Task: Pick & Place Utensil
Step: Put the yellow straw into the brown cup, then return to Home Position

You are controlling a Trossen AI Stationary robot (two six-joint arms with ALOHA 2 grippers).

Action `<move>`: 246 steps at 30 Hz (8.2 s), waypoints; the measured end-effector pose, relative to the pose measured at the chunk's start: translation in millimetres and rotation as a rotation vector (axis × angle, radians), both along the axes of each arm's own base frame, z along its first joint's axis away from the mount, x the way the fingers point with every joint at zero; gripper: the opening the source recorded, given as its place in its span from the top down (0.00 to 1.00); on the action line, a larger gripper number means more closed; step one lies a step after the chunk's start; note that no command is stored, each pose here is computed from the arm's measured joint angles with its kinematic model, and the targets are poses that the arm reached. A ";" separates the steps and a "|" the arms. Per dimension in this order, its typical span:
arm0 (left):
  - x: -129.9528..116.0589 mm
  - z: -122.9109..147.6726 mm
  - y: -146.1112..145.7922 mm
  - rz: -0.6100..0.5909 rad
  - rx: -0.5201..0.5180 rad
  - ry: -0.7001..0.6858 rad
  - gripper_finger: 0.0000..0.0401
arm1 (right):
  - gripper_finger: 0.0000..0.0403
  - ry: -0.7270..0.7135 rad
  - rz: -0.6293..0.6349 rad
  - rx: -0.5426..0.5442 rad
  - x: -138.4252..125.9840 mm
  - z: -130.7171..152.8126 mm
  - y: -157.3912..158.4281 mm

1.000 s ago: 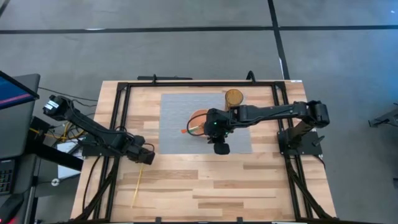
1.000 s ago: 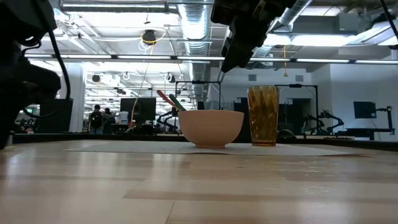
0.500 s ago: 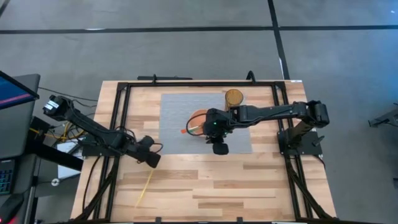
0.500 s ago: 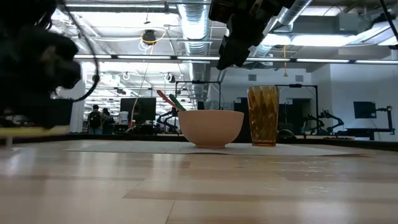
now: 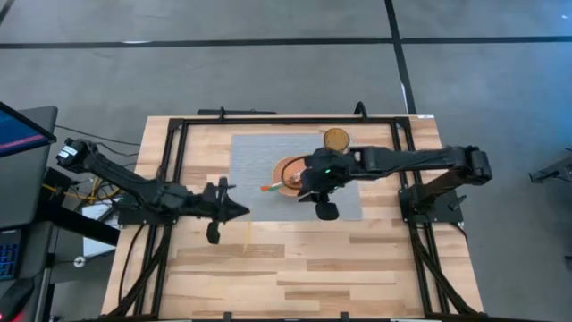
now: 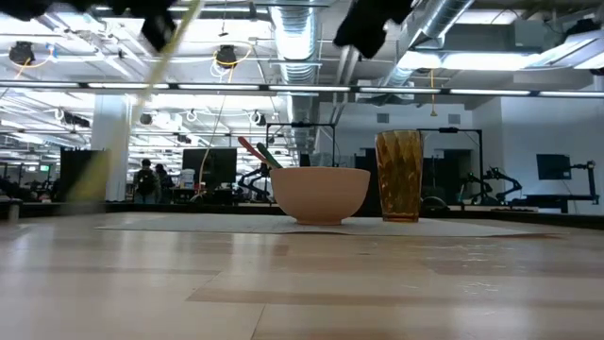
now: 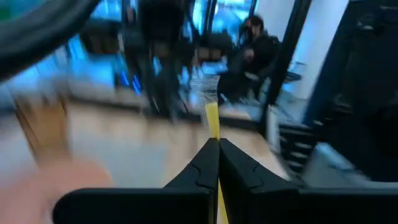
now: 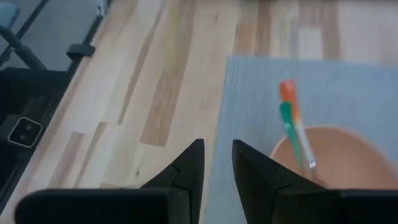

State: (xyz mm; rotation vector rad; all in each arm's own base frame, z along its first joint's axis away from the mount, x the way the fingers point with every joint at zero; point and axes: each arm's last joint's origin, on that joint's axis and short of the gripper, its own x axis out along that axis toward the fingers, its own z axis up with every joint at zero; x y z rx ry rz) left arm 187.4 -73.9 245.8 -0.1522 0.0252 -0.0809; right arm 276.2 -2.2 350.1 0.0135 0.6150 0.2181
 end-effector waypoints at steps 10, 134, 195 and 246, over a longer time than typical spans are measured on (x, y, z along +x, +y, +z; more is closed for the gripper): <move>25.6 60.8 20.4 0.037 0.339 -0.200 0.99 | 0.81 -0.230 -0.015 -0.043 -52.4 -33.6 -5.0; 107.3 66.1 58.9 0.270 0.448 -0.119 0.51 | 1.00 -0.725 -0.302 -0.141 -39.6 -54.5 -22.9; 39.4 101.5 61.4 0.388 0.386 0.002 0.51 | 0.60 -0.701 -0.875 -0.516 -118.6 -3.5 -21.2; -127.7 16.0 79.9 0.432 0.119 -0.196 0.51 | 0.68 -0.678 -0.630 -0.136 -210.7 -108.3 -2.6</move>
